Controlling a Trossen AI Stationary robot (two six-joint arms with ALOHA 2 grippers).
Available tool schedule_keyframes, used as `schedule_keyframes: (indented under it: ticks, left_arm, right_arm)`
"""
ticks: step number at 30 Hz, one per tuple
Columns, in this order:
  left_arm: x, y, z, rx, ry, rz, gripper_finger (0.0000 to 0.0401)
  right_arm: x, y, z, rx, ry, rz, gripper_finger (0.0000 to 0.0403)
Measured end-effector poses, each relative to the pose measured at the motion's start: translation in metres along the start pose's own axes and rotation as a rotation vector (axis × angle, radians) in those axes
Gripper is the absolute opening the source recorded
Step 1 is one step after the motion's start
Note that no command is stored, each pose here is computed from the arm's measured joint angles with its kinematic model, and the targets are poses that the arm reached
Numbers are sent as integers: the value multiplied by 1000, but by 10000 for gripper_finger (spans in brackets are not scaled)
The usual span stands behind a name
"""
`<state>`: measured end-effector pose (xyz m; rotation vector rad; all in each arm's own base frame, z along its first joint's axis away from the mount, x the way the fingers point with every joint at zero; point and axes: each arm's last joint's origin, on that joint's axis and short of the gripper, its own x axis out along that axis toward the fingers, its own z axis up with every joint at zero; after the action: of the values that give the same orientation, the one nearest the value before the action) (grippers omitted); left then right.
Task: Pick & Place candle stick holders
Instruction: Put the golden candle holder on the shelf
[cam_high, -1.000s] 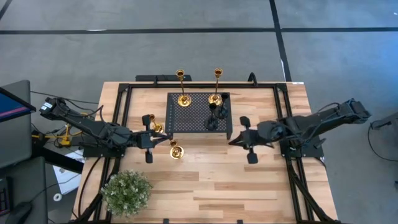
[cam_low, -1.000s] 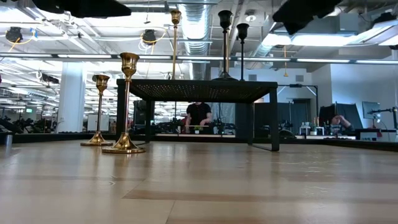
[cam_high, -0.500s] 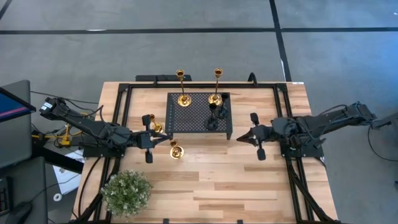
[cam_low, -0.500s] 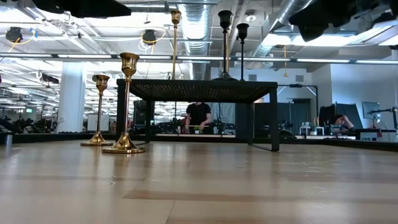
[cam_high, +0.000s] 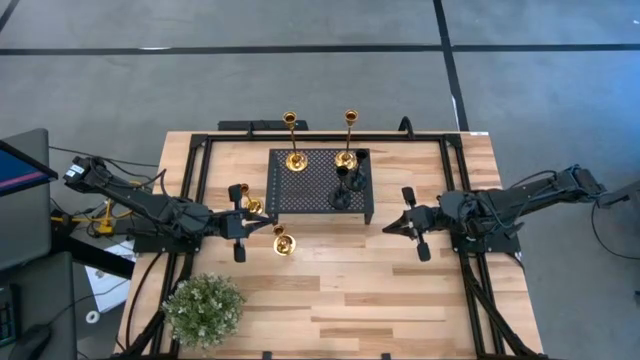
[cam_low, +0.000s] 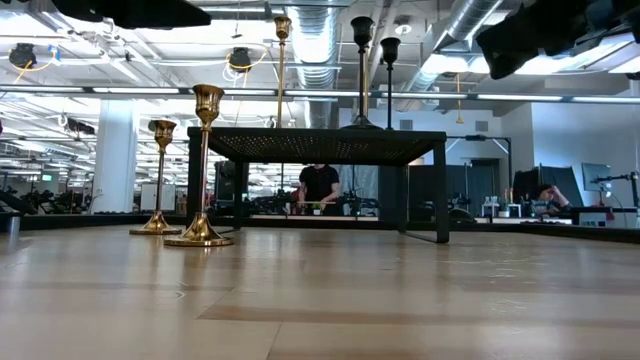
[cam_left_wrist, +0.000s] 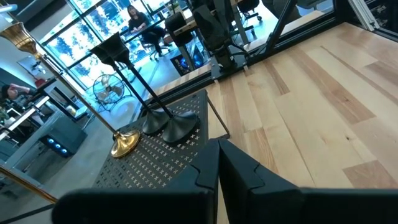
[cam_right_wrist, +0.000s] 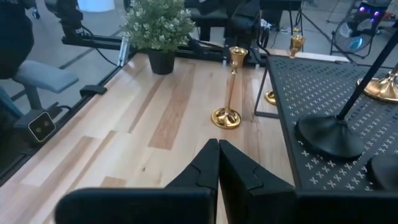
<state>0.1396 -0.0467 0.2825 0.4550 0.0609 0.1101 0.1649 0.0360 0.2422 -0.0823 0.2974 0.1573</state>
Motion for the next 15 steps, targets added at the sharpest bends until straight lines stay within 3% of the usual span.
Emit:
schedule_keyframes:
  ticks: [15]
  left_arm:
    - [0,0,0,0,0,0,10]
  right_arm:
    - [0,0,0,-24,-2,0,0]
